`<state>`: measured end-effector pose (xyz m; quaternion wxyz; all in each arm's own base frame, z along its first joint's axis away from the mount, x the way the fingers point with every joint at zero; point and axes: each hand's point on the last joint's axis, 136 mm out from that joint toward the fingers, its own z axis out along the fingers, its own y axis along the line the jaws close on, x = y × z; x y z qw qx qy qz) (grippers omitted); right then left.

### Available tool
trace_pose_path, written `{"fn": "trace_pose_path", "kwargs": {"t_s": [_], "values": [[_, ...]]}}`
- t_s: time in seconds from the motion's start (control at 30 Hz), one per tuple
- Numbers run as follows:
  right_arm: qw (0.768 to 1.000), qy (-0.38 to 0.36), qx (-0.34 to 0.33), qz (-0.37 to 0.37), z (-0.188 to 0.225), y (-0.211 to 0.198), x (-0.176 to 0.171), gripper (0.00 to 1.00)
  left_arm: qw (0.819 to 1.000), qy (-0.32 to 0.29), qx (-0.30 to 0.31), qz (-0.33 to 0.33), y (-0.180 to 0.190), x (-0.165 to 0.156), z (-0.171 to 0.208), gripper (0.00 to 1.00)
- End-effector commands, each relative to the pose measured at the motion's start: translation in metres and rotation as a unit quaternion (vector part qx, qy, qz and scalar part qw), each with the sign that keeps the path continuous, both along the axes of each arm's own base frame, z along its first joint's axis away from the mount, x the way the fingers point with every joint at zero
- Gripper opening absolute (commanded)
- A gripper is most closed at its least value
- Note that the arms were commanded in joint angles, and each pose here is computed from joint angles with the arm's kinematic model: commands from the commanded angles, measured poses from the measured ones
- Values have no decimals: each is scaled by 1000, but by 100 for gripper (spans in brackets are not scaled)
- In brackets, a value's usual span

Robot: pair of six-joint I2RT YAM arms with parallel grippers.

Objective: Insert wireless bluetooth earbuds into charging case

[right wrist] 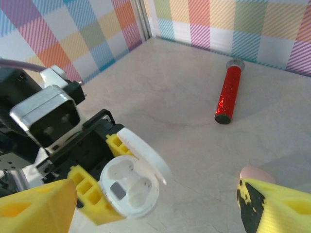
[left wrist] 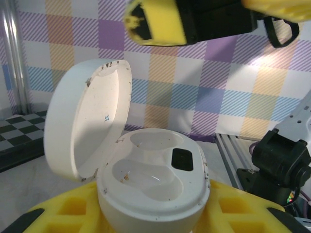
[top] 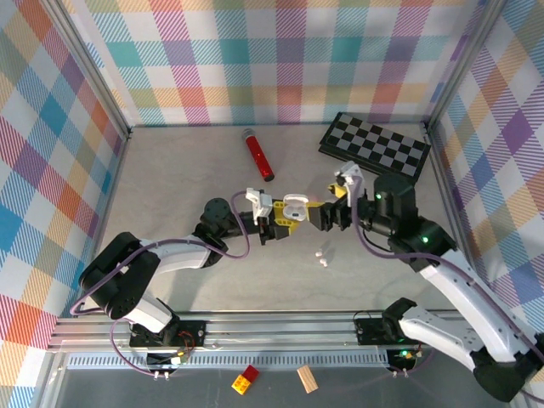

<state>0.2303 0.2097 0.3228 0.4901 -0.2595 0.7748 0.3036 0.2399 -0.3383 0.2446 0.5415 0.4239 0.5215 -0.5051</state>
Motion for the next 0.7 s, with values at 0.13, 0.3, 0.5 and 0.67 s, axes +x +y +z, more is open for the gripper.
{"fn": "trace_pose_path", "kwargs": {"t_s": [0.13,0.3,0.5,0.67], "values": [[973,151,115,-132,-51,-55,16,84,999,-23,-18,13,13,3,11,37],[920,292,145,-218,-131,-78,22,80,1000,-22,-11,19,18,0,9,37],[866,419,174,-211,-200,-61,12,74,999,-21,-7,25,21,-2,8,37],[848,473,153,-182,-229,-49,3,72,1000,-18,-5,23,20,-1,7,37]]}}
